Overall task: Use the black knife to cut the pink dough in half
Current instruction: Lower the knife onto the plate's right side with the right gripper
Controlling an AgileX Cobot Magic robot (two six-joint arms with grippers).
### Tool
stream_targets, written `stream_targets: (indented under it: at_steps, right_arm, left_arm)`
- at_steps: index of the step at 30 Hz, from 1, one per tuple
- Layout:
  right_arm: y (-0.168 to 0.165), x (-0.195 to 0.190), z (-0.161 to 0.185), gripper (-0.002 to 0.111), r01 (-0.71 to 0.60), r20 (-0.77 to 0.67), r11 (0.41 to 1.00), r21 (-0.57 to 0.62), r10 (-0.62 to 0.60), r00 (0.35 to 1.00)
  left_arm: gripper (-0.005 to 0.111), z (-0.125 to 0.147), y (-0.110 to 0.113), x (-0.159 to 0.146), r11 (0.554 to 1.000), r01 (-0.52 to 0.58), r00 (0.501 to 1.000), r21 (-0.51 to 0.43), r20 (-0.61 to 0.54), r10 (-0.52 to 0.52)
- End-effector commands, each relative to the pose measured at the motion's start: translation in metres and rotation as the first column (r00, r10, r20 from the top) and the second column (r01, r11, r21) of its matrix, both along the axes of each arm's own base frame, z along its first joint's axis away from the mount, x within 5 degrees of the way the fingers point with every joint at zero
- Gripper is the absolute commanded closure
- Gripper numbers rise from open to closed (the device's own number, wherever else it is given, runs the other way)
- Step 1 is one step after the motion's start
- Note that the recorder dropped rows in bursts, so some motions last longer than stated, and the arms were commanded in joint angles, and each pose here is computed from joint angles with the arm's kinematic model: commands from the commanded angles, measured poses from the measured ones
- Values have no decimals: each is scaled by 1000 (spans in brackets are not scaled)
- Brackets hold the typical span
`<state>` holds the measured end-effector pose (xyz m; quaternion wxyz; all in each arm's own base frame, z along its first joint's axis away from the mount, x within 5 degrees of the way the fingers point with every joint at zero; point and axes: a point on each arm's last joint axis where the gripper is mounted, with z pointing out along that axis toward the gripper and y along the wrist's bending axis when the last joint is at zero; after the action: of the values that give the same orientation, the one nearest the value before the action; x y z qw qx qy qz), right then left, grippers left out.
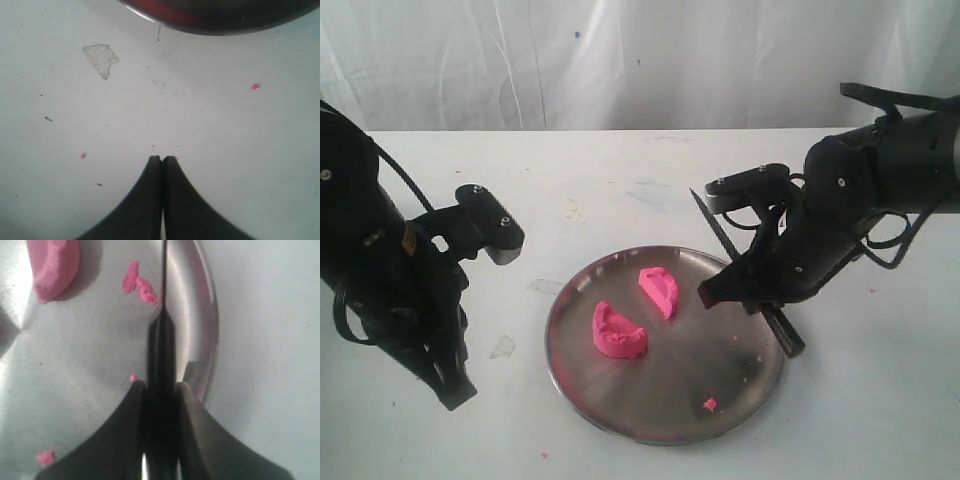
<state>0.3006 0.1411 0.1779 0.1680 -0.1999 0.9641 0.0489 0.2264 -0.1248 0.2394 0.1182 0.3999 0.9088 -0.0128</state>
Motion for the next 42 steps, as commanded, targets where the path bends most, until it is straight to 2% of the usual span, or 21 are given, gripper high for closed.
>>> stream_targets:
  at_steps: [1,3,20,27,36,42]
  right_arm:
    - [14,2,-5,108,-111,-86,981,159,126,988]
    - [18,1,-4,108,-148,-91,970,193,168,982]
    - [14,10,-29,107,-121,-116,980,158,140,983]
    - [14,12,-29,91,-89,-112,982,164,108,988]
    - [12,13,-29,89,-77,-107,986,146,93,990]
    - [12,14,-29,66,-75,-95,986,146,89,991]
  left_arm:
    - [107,-4,2,-5,1000,-16,1000,-8,-18,16]
    - [107,-8,2,-6,1000,-16,1000,-10,-14,16]
    - [107,-13,3,-7,1000,-17,1000,-14,-6,17]
    - [107,-13,3,-7,1000,-17,1000,-14,-6,17]
    - [107,-13,3,-7,1000,-17,1000,-14,-6,17]
    - [107,-13,3,-7,1000,-17,1000,-14,-6,17]
